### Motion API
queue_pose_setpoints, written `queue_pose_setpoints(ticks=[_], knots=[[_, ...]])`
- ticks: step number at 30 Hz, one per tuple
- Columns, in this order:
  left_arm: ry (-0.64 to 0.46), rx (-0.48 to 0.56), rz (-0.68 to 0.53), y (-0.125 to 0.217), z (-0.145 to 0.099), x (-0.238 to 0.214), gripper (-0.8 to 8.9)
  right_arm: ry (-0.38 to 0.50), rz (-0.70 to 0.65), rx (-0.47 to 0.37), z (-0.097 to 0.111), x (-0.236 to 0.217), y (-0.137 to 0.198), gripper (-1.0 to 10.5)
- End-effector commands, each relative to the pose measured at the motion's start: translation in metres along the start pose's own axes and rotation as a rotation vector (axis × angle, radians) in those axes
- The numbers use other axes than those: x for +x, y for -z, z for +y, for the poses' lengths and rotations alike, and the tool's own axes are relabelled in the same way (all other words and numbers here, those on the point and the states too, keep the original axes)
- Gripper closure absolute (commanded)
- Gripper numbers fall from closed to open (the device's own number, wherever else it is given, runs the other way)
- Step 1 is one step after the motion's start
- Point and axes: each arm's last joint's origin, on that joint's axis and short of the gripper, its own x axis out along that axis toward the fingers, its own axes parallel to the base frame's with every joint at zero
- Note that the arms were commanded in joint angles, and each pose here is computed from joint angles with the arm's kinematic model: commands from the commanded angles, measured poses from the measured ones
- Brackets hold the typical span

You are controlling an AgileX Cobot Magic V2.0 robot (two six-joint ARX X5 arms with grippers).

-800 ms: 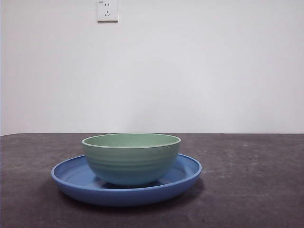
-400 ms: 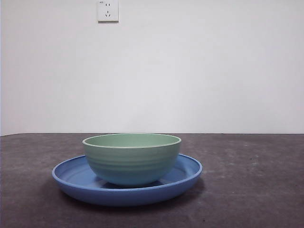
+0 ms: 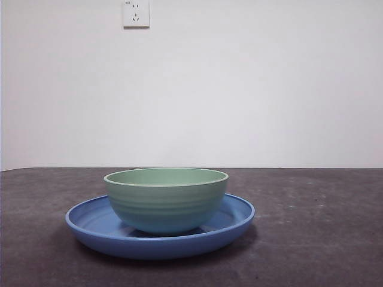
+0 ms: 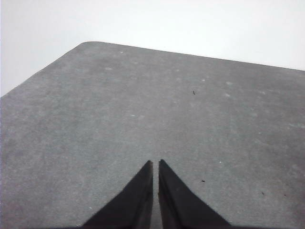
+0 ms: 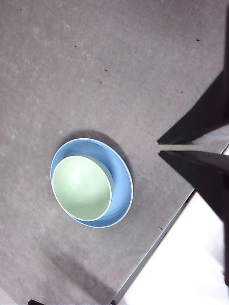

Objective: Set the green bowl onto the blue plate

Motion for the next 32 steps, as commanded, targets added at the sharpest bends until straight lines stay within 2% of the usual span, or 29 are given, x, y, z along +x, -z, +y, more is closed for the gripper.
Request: queue_pose_setpoints(ticks=[1,5,8,12,16,21,32], knots=[[-0.005,0.014,0.024,0.007,0.001,0.002,7.94,0.008,-0.027,-0.007,0.000,-0.004,-0.003,9.3],[-0.005,0.014,0.024,0.007,0.001,0.002,7.94,0.066,-0.078,0.011,-0.009,0.005,0.003,9.3],[-0.005,0.014,0.024,0.007,0.001,0.002,7.94,0.141,-0.172,-0.001,-0.021,0.018,0.015,9.3],[-0.005,0.014,0.024,0.007,0.001,0.002,7.94,0.313,-0.351,-0.029,-0.043,0.047,0.036,9.3],[-0.005,0.014,0.024,0.007,0.001,0.002,7.94,0.385,-0.516,-0.058,-0.059,0.071,0.060,9.3],[-0.005,0.014,0.024,0.007,0.001,0.002,7.94,0.537,-0.635,-0.049,-0.076,0.098,0.093,9.3],[-0.004,0.014,0.024,0.007,0.001,0.002,7.94,0.627,-0.687,-0.022,-0.096,0.133,0.132,9.3]])
